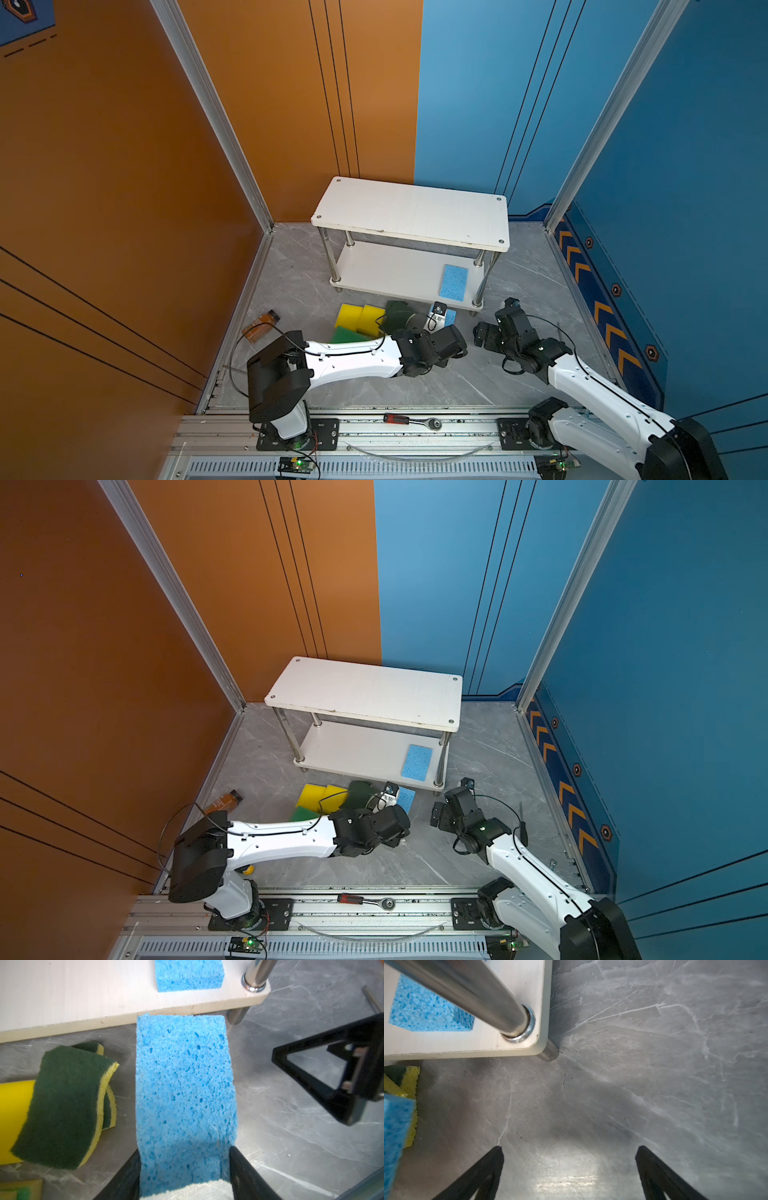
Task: Place and organize the cleaning sponges onto the shelf
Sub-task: 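Lift the blue sponge with the left gripper toward the lower shelf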
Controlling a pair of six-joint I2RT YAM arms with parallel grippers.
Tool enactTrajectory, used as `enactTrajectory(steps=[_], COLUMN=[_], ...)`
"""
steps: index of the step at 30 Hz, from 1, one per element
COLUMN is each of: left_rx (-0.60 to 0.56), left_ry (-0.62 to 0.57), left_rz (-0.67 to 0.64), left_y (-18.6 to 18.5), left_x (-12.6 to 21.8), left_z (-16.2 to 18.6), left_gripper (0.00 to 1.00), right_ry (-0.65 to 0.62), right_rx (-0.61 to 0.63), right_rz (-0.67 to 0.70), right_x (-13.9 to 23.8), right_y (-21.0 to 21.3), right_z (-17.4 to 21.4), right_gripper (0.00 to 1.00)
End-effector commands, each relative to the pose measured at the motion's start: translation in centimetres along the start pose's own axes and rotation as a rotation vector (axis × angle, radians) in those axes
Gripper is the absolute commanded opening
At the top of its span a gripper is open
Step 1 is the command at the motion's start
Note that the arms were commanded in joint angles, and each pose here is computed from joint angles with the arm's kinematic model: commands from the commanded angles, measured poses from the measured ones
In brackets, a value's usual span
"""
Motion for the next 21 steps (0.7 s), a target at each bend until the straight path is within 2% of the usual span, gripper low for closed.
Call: enactTrajectory(steps=[1,7,13,21], left_rx=[-0.030,-0.048,-0.037,-0.002], left_ry=[-0.053,-0.134,-0.159,-0.192], left_rz=[-0.024,-0.040,-0.093,-0.098], left_y=[0.9,1.8,3.4,5.8], left_x=[1.9,3.6,2.8,1.1], left_z=[-0.7,-2.7,-5.1,-8.8], left_gripper=[0.64,0.66,0.66,0.67], right_ry=[-0.004,-0.004,0.004,0.008], right_rx=[0.004,0.007,0.029,0.026], right_rz=[-0.009,-0.017,-0.009,-0.006], right_x=[-0.2,-0.4,0.0,0.8], right_y=[0.1,0.2,0.2,0.1], right_z=[-0.1,-0.3,-0.6,-0.7], right_gripper=[0.98,0.98,0.98,0.98])
Point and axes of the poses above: each gripper's point midway between its finger pads, its own x axis back along the fingers, its own y axis along the line the jaws close on, z = x × y, the point moved 7 cm from there along x, back along the fingers, and after that the axes turned 15 degrees about x, right-handed, at the moved point
